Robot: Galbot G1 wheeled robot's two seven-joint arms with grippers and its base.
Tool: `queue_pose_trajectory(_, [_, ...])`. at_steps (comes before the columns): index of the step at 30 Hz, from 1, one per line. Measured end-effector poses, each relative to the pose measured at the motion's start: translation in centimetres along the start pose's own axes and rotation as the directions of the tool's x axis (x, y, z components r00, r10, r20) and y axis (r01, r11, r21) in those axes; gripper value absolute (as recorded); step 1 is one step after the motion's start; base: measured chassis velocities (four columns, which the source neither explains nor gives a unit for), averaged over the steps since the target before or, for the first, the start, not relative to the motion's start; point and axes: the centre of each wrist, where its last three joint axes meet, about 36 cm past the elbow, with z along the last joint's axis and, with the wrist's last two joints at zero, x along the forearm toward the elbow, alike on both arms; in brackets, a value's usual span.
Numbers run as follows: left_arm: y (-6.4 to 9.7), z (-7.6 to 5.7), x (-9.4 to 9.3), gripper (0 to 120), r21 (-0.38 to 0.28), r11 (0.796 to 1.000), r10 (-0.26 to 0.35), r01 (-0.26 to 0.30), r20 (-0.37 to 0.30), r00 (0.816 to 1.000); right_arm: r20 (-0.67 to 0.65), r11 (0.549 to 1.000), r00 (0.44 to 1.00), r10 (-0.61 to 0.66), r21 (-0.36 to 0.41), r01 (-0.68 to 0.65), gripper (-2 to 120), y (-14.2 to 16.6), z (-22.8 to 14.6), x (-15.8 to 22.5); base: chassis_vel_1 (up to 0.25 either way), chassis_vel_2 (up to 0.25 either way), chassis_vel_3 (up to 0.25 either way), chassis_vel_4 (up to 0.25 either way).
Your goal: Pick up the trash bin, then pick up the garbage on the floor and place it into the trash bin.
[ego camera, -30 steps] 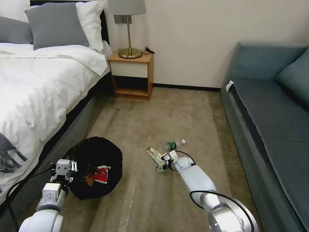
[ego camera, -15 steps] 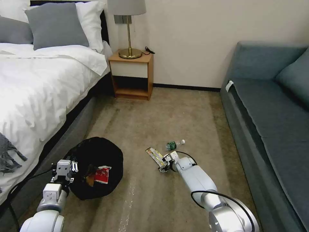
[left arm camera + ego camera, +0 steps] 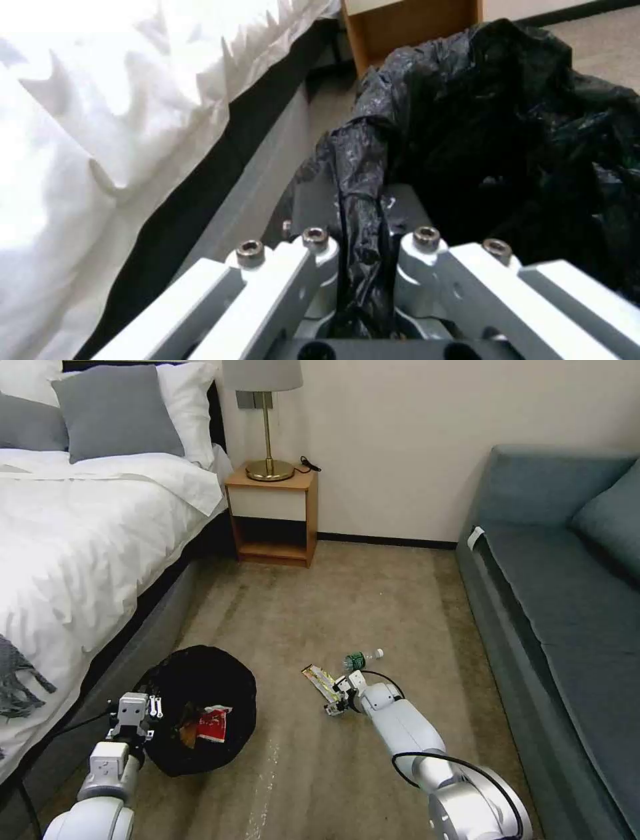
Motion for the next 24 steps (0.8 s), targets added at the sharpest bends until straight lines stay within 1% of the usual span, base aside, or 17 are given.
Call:
queue_pose_trajectory(9, [-0.09,0.08,-0.13,5,0.005,1.0,0.0,0.0,0.002,1.0,-0.011,1.0,1.0,-0.008,0.015,0.008,98,-0.23,0.31,-0.12,0.0,0.0,0.0,0.0])
queue_pose_trajectory(11, [-0.16,0.06,-0.18,5,0.007,1.0,0.002,-0.002,0.004,1.0,-0.01,1.0,1.0,-0.01,0.018,0.01,89,-0.26,0.33,-0.13,0.0,0.0,0.0,0.0])
queue_pose_trajectory(13, [-0.18,0.07,-0.18,5,0.008,1.0,0.002,-0.002,0.004,1.0,-0.01,1.0,1.0,-0.01,0.019,0.01,88,-0.26,0.32,-0.13,0.0,0.0,0.0,0.0])
queue_pose_trajectory(15, [-0.21,0.08,-0.19,5,0.009,1.0,0.003,-0.003,0.004,1.0,-0.007,1.0,1.0,-0.012,0.02,0.012,76,-0.25,0.29,-0.14,0.0,0.0,0.0,0.0])
queue_pose_trajectory(16, [-0.21,0.08,-0.19,5,0.009,1.0,0.003,-0.003,0.004,1.0,-0.007,1.0,1.0,-0.012,0.02,0.012,76,-0.25,0.29,-0.14,0.0,0.0,0.0,0.0])
queue_pose_trajectory(17, [-0.24,0.1,-0.18,5,0.01,1.0,0.004,-0.004,0.004,1.0,-0.006,1.0,1.0,-0.012,0.02,0.013,71,-0.26,0.28,-0.14,0.0,0.0,0.0,0.0])
queue_pose_trajectory(19, [-0.29,0.12,-0.18,5,0.011,1.0,0.005,-0.005,0.004,1.0,-0.006,1.0,1.0,-0.013,0.02,0.013,70,-0.25,0.29,-0.15,0.0,0.0,0.0,0.0])
queue_pose_trajectory(21, [-0.4,0.16,-0.2,5,0.013,1.0,0.007,-0.007,0.005,1.0,-0.005,1.0,1.0,-0.013,0.021,0.013,67,-0.28,0.29,-0.16,0.0,0.0,0.0,0.0])
queue_pose_trajectory(24, [-0.5,0.17,-0.23,5,0.015,1.0,0.009,-0.009,0.006,1.0,-0.003,1.0,1.0,-0.011,0.021,0.011,67,-0.34,0.28,-0.15,0.0,0.0,0.0,0.0])
